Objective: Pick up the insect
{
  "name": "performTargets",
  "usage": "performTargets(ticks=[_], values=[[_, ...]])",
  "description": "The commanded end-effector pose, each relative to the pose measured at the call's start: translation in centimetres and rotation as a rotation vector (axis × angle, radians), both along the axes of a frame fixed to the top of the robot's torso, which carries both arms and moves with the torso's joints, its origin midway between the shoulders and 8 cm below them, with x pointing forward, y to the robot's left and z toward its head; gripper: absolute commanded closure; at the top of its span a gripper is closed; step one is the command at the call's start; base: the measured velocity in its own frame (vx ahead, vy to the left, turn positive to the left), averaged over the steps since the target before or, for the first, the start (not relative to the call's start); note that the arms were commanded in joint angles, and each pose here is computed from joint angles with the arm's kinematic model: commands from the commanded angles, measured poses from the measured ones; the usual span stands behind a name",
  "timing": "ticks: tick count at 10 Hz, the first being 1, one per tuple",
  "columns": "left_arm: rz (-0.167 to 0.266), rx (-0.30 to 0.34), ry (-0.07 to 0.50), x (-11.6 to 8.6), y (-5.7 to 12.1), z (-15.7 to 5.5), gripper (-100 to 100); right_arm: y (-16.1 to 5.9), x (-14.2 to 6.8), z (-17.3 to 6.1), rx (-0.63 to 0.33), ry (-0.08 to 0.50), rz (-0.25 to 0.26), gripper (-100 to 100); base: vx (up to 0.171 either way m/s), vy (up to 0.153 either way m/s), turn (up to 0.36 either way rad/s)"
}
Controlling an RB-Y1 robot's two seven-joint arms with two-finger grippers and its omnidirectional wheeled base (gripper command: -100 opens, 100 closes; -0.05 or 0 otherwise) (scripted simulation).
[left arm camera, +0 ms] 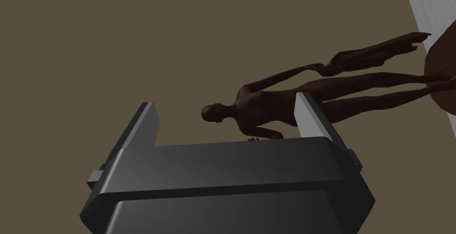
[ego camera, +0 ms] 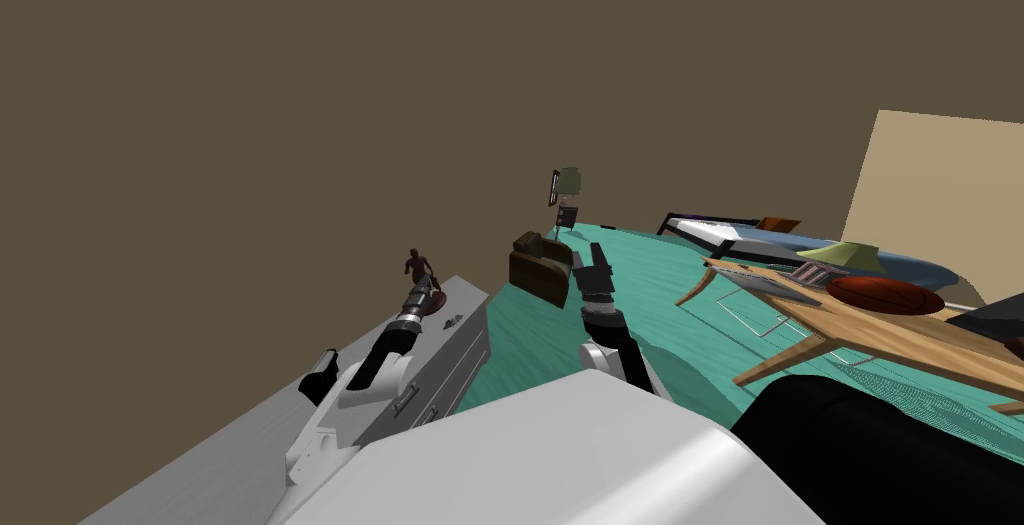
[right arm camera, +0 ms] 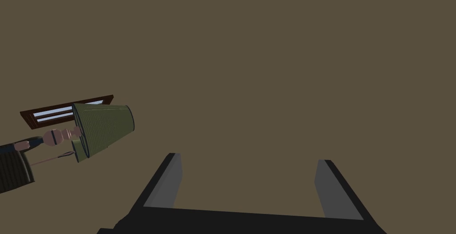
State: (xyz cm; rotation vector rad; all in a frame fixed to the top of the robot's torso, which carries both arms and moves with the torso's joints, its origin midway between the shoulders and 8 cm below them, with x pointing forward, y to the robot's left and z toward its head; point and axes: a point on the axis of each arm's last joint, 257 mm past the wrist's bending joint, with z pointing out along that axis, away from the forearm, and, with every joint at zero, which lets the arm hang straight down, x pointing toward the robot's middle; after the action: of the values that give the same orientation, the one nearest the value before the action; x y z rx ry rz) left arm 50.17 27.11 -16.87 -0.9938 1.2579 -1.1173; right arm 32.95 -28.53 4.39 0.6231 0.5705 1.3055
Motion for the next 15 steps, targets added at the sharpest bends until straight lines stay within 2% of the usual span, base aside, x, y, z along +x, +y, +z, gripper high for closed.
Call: performTargets(ticks=[1,4,5,6,8,10,11,13,14,15], values=[[0.004,0.0,0.061,1.1,0.6,-1.7,-100,0.0,0.0,0.0,0.0,0.0,0.0,0,0.0,0.0,0.0],[0.019,0.001,0.164,1.9,1.5,-4.5,-100,0.0,0.0,0.0,0.0,0.0,0.0,0,-0.001,-0.001,-0.006],[0.021,0.001,0.176,1.9,1.5,-4.9,-100,0.0,0.0,0.0,0.0,0.0,0.0,0,0.0,0.0,0.0],[0.026,-0.001,0.228,2.6,2.1,-6.3,-100,0.0,0.0,0.0,0.0,0.0,0.0,0,-0.002,-0.003,-0.021],[0.035,-0.005,0.292,3.2,2.8,-8.1,-100,0.0,0.0,0.0,0.0,0.0,0.0,0,-0.001,-0.003,-0.019],[0.044,-0.004,0.335,2.9,3.0,-9.2,-100,0.0,0.0,0.0,0.0,0.0,0.0,0,0.0,-0.001,-0.008],[0.051,-0.01,0.387,3.4,3.7,-10.7,-100,0.0,0.0,0.0,0.0,0.0,0.0,0,-0.001,-0.001,-0.029],[0.057,-0.009,0.417,3.1,3.9,-11.4,-100,0.0,0.0,0.0,0.0,0.0,0.0,0,-0.001,0.0,-0.011],[0.065,-0.017,0.472,3.4,4.6,-12.9,-100,0.0,0.0,0.0,0.0,0.0,0.0,0,-0.001,0.001,-0.033],[0.07,-0.016,0.498,3.2,4.7,-13.6,-100,0.0,0.0,0.0,0.0,0.0,0.0,0,0.0,0.002,-0.025]])
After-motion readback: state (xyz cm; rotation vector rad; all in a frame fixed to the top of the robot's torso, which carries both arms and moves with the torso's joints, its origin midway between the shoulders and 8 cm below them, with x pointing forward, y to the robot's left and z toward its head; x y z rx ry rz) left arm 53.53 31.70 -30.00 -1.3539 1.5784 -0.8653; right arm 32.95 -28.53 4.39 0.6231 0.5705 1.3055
